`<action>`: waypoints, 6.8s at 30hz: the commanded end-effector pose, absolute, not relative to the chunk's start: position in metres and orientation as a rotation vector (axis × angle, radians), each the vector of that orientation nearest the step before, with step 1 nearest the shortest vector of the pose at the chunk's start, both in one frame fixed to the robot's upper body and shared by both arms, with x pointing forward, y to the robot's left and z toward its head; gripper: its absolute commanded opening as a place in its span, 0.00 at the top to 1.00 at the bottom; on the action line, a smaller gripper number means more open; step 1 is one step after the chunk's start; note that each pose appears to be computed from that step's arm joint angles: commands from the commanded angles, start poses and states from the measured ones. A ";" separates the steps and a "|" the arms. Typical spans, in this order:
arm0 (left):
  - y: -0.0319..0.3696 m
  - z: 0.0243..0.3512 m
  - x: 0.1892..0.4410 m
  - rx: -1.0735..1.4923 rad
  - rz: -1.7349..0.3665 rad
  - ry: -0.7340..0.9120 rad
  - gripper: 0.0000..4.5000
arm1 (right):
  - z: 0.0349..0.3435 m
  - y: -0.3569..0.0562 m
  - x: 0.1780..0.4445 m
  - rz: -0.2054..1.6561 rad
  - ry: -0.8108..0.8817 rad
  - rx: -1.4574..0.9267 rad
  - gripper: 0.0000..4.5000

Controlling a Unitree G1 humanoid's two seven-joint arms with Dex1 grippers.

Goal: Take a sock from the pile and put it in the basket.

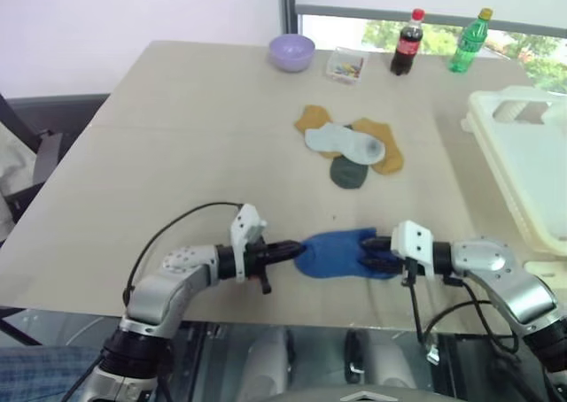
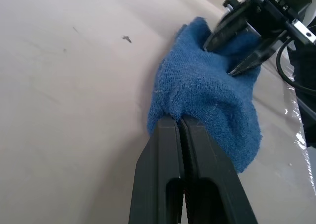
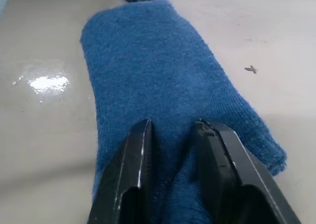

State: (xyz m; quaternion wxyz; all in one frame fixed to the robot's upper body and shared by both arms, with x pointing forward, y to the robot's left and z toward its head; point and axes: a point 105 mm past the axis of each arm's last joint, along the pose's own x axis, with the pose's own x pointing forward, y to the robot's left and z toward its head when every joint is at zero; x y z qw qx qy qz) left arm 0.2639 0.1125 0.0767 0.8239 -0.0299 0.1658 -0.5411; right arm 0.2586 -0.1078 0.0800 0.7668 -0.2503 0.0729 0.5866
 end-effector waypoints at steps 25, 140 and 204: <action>0.114 0.045 0.251 -0.120 -1.265 0.716 0.34 | 0.055 -0.108 0.261 1.197 0.253 -0.598 0.65; -0.008 0.110 0.308 0.170 -1.380 -0.307 0.32 | 0.201 -0.261 0.260 0.269 0.311 0.220 0.99; 0.018 0.140 0.297 0.110 -1.205 -0.384 0.32 | 0.086 -0.210 0.180 0.787 0.194 -0.195 0.01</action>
